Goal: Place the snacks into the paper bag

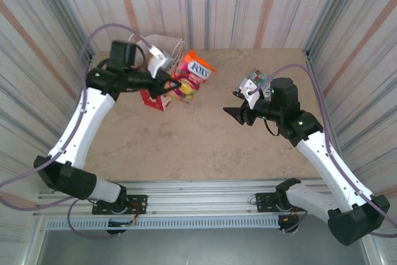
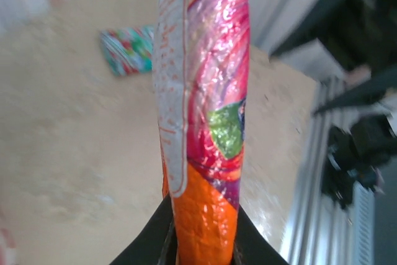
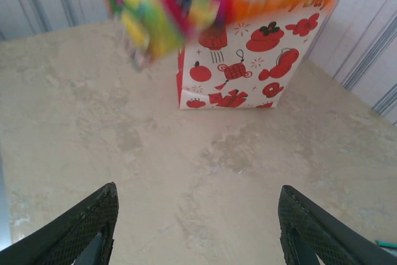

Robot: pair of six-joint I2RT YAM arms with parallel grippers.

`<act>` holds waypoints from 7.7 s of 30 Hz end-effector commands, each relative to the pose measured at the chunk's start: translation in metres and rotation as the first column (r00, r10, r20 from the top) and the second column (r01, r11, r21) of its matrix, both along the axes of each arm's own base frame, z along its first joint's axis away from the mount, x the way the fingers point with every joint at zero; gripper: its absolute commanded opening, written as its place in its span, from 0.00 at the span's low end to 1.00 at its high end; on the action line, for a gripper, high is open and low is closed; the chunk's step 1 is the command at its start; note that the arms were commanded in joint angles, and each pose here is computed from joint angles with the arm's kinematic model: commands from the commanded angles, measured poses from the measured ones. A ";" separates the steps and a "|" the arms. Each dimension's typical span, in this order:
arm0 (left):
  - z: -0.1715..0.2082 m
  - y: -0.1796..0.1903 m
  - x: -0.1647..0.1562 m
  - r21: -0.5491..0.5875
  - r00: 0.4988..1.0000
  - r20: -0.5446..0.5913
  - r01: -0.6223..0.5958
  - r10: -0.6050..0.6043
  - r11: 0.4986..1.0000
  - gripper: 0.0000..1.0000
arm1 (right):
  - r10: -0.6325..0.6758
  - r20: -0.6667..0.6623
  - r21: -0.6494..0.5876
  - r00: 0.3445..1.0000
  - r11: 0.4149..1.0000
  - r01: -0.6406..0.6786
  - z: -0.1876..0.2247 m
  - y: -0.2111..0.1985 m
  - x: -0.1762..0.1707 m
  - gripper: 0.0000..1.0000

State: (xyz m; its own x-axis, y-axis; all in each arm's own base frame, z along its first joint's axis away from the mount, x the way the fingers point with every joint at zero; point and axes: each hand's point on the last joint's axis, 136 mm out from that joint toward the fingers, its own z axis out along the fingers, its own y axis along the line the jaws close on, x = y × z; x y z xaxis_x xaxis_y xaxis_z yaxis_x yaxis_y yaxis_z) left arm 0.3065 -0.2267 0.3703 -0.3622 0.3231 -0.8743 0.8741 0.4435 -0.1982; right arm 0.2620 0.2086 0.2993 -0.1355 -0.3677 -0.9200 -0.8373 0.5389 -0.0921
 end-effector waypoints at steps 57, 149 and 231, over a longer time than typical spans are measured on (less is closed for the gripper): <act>-0.131 0.097 0.198 0.388 0.795 -0.273 -0.424 0.542 0.818 0.17 | -0.121 -0.426 0.013 0.897 0.990 0.140 -0.065 0.013 0.023 0.67; -0.217 -0.121 0.031 0.046 0.954 0.079 -0.293 0.289 0.955 0.52 | -0.643 -0.752 -0.295 0.147 0.528 0.796 -0.209 -0.211 0.224 0.00; 0.042 -0.082 0.094 0.305 0.860 0.511 -0.159 -0.020 0.939 0.06 | -0.422 -0.287 0.000 0.860 0.898 0.440 -0.033 -0.056 0.106 0.68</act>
